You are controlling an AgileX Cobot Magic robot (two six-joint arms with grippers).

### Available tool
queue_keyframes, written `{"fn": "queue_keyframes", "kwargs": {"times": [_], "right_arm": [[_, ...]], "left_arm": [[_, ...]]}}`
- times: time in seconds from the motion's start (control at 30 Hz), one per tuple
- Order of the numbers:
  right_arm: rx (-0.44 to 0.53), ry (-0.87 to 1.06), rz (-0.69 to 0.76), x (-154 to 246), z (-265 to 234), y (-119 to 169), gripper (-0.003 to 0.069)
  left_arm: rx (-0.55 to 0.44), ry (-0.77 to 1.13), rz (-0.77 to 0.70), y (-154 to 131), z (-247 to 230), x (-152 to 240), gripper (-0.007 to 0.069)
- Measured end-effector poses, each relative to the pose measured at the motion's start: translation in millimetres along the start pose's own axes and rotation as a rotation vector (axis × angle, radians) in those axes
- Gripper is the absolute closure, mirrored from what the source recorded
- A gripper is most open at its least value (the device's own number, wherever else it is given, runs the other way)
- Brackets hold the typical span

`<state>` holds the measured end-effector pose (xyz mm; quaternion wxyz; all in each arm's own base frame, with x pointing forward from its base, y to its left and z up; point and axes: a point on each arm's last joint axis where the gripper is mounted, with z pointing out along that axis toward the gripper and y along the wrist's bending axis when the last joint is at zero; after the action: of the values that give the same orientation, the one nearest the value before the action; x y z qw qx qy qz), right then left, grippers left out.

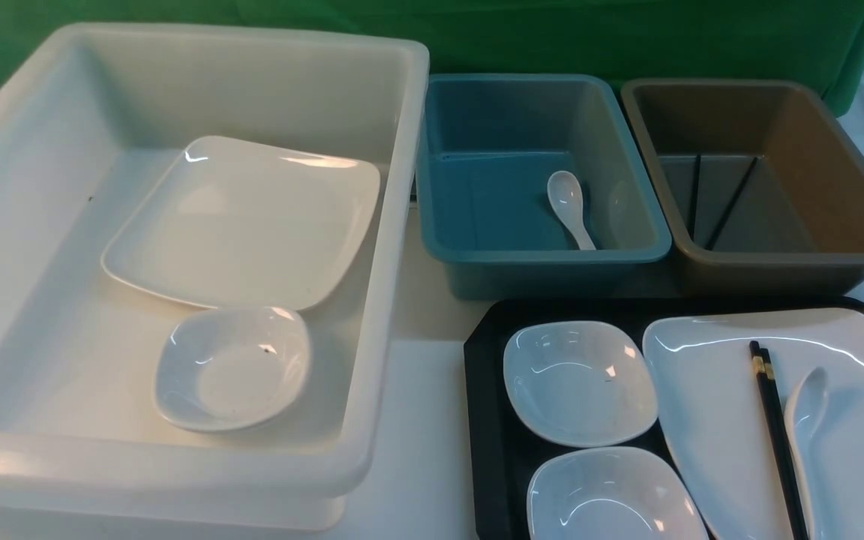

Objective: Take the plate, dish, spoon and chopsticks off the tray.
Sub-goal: Use the right arm to grab a soup spoon from the plate

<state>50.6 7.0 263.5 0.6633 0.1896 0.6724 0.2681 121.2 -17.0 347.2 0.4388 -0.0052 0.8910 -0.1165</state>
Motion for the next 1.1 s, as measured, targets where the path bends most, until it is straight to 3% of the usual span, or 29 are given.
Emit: {"fn": "queue_keyframes", "kwargs": {"times": [0.07, 0.2, 0.33, 0.43, 0.63, 0.87, 0.93, 1.1], "right_arm": [[0.036, 0.156, -0.126, -18, 3, 20, 0.0617], [0.105, 0.48, -0.328, -49, 21, 51, 0.0631], [0.233, 0.8, -0.453, -55, 52, 55, 0.0634], [0.302, 1.0, -0.505, -47, 85, 49, 0.0636], [0.404, 1.277, -0.496, -11, 136, 23, 0.0635], [0.507, 1.353, -0.349, 8, 172, -19, 0.0628], [0.514, 1.368, -0.319, 13, 179, -27, 0.0608], [0.523, 1.388, -0.278, 30, 196, -43, 0.0438]], "left_arm": [[0.036, 0.119, 0.024, 1, 21, 0, 0.0622], [0.109, 0.228, 0.065, 0, 49, -6, 0.0622], [0.184, 0.269, 0.111, -10, 67, -20, 0.0624], [0.267, 0.284, 0.193, -34, 77, -34, 0.0624], [0.423, 0.373, 0.366, -105, 89, -42, 0.0624], [0.559, 0.51, 0.563, -184, 106, -23, 0.0624], [0.584, 0.526, 0.606, -202, 109, -20, 0.0624], [0.633, 0.561, 0.7, -250, 129, -9, 0.0624]]}}
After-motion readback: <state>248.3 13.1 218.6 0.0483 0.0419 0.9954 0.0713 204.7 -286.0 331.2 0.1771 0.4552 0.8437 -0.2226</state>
